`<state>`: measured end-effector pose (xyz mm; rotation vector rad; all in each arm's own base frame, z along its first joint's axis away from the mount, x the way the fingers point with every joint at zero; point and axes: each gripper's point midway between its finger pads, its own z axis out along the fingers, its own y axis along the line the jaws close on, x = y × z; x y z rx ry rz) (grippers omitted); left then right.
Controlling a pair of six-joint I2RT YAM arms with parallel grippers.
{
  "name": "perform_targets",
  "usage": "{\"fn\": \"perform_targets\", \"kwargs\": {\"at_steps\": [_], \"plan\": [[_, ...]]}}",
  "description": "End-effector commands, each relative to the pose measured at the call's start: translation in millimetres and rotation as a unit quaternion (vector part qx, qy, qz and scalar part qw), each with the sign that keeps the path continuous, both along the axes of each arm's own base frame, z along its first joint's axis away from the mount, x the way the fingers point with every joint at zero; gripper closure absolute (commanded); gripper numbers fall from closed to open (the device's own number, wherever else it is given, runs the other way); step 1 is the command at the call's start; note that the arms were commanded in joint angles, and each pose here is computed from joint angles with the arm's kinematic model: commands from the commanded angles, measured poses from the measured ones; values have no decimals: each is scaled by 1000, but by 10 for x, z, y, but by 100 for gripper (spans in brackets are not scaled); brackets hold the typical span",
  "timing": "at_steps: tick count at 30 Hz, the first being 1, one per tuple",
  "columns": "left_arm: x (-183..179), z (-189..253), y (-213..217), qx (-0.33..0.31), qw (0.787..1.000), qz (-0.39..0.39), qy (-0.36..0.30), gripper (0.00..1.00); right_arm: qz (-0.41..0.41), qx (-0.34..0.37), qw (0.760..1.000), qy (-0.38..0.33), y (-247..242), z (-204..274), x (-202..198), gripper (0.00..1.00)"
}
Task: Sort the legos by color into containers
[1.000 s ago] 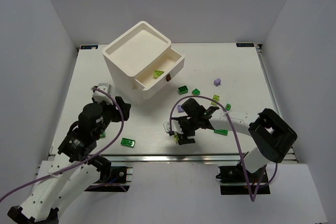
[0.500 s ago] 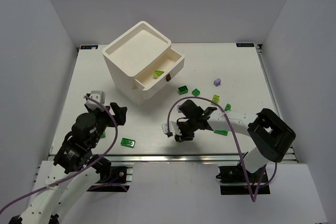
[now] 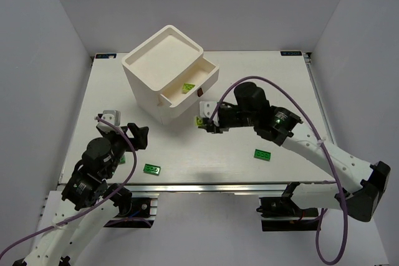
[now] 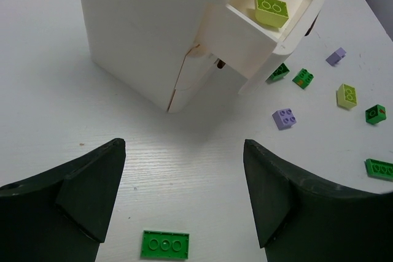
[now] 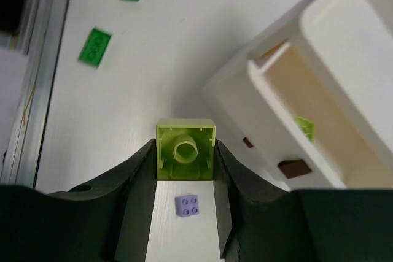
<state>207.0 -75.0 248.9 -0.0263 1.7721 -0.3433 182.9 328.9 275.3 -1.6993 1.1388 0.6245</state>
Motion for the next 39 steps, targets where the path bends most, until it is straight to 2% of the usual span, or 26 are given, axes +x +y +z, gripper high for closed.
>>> {"fn": "perform_targets", "kwargs": {"at_steps": [1,6,10,17,20,21,23,25,26,30,35,38,39], "plan": [[6,-13,27,-1,1000,10,2,13,-83,55,995,16,93,406,262,100],[3,-20,39,-1,1000,13,3,12,-148,126,981,18,289,939,601,100],[9,-32,41,-1,1000,15,5,12,-168,126,977,25,543,882,905,99],[7,-22,56,-2,1000,19,3,12,-196,115,972,56,798,704,1273,89],[5,-19,57,-3,1000,19,2,11,-200,105,972,70,852,600,1363,80],[5,-26,51,-3,1000,18,3,11,-201,98,972,76,878,515,1396,74],[6,-23,51,-3,1000,17,3,11,-201,93,972,84,879,475,1434,70],[6,-23,52,-2,1000,17,2,11,-200,83,972,93,907,375,1483,61],[5,-23,49,-2,1000,17,3,11,-200,81,971,98,937,353,1507,48],[2,-14,48,-4,1000,16,1,11,-205,77,969,114,912,324,1574,34],[-2,-14,46,-4,1000,15,1,11,-206,82,967,124,857,368,1580,33],[-3,-8,45,-5,1000,14,0,11,-221,108,961,123,710,526,1584,42],[-3,-4,42,-5,1000,14,-1,11,-229,133,957,120,598,723,1537,48]]}}
